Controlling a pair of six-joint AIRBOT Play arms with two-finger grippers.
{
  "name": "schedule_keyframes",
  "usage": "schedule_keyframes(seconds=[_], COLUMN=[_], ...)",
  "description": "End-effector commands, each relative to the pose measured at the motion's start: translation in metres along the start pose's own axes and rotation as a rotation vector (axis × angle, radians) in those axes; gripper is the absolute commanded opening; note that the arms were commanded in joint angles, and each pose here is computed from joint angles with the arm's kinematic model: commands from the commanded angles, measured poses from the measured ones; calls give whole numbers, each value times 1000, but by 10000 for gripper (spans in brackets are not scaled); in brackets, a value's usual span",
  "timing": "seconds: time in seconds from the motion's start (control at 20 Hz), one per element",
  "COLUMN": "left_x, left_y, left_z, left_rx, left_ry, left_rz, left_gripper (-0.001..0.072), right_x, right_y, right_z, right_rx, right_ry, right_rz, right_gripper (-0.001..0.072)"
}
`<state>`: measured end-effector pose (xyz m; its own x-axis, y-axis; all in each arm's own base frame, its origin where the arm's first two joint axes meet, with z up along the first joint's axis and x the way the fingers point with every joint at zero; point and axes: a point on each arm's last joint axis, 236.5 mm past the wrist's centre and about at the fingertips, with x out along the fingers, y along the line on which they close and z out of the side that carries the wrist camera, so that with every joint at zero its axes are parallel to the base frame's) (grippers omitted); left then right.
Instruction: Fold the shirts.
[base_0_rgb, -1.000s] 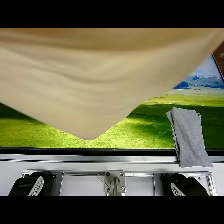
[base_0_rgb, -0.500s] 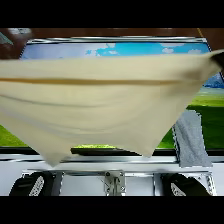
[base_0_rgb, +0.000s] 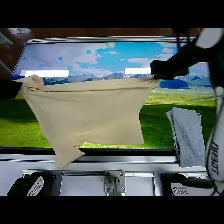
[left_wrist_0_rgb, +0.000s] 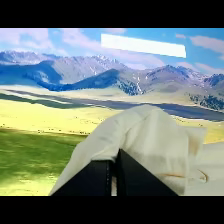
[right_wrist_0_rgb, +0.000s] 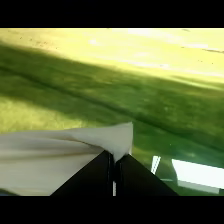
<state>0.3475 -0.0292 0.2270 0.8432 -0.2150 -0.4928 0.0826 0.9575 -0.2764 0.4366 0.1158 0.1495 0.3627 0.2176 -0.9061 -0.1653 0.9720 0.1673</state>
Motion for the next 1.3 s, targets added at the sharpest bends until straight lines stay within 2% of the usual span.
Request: schedule_keyframes(seconds=[0.0,0.15,0.3,0.45,0.5,0.55,0.6,0.65,0.85,0.9,0.95,1.0,1.1,1.15,1.2,1.25], left_x=[86,152,199,213,213,211,207,199,137,113,91,68,24,12,6,7], left_y=[12,-5,-16,-25,-25,-23,-21,-17,46,65,83,102,129,128,122,111], left_z=[-22,-61,-129,-179,-183,-182,-178,-172,-136,-134,-139,-150,-190,-210,-232,-251], left_rx=[-63,-120,-153,-164,-167,-170,-178,-184,-344,-370,-380,-379,-403,-453,-521,-577], left_ry=[52,164,360,511,529,533,546,571,721,767,811,860,966,995,1007,1010], left_rz=[-63,-159,-186,-212,-215,-216,-226,-240,-179,-151,-112,-54,52,50,24,-24], left_gripper=[37,37,37,44,118,302,589,712,705,611,489,457,463,523,657,680], right_x=[96,140,167,184,185,183,181,174,119,100,78,58,41,39,42,45], right_y=[-34,-40,-45,-47,-44,-43,-43,-44,-82,-102,-125,-144,-150,-140,-129,-118], right_z=[34,40,32,21,21,24,24,23,-9,-30,-55,-79,-96,-95,-92,-90], right_rx=[111,259,286,324,329,330,326,304,137,97,84,107,231,291,320,344], right_ry=[-23,-14,28,75,77,66,66,71,183,265,362,459,495,457,421,392], right_rz=[-46,11,0,-5,8,15,17,16,-53,-102,-166,-208,-134,-36,64,150], right_gripper=[56,56,56,57,98,272,530,627,627,624,579,482,362,363,430,603])
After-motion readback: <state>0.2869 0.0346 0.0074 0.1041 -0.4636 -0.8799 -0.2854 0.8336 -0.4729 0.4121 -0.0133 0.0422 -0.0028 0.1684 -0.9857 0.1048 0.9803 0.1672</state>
